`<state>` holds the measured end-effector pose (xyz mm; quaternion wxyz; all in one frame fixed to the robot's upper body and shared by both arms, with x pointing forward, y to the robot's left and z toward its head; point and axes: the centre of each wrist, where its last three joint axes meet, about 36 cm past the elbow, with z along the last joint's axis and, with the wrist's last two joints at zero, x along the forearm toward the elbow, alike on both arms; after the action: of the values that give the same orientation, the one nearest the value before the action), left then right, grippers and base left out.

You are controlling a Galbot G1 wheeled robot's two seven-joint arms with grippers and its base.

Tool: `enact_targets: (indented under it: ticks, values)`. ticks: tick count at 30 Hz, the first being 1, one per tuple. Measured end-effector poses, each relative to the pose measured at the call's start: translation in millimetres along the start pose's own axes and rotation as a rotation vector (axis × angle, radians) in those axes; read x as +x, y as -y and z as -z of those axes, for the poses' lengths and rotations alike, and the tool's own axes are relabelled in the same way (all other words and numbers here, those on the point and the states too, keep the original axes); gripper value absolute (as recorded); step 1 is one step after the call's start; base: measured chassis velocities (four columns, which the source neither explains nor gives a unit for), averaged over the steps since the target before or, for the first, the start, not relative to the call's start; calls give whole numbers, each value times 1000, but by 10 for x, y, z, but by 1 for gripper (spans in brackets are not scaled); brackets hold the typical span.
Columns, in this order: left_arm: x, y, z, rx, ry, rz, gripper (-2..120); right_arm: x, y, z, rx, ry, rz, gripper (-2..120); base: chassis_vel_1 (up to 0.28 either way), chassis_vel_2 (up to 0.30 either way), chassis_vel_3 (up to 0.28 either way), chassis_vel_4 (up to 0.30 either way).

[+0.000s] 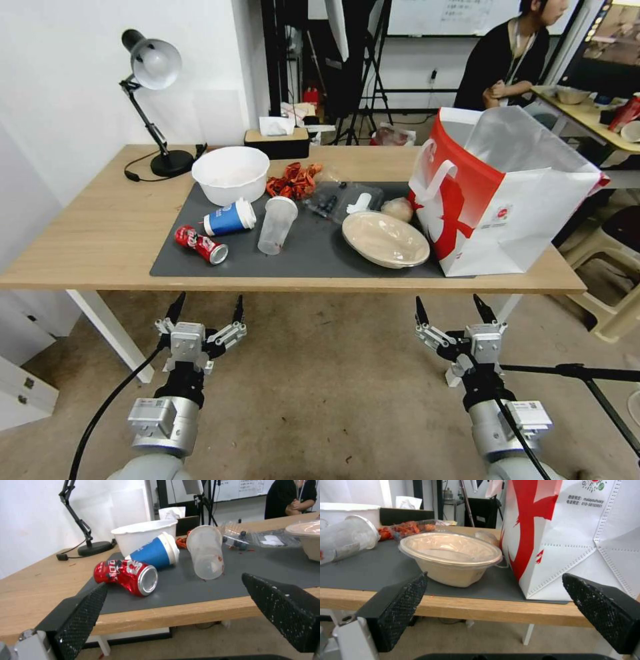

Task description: Pick up the trash from the table and place it into the takeout bag.

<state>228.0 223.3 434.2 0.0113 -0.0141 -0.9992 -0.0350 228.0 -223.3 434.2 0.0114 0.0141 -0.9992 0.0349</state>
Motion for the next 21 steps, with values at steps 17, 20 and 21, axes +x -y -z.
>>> enact_targets:
  ticks: [17, 20, 21]
  values:
    - [0, 0, 0, 0, 0, 0, 100, 0, 0, 0, 0, 0, 0, 100, 0, 0, 0, 0]
    - [0, 0, 0, 0, 0, 0, 100, 0, 0, 0, 0, 0, 0, 100, 0, 0, 0, 0]
    - [0, 0, 0, 0, 0, 0, 100, 0, 0, 0, 0, 0, 0, 100, 0, 0, 0, 0]
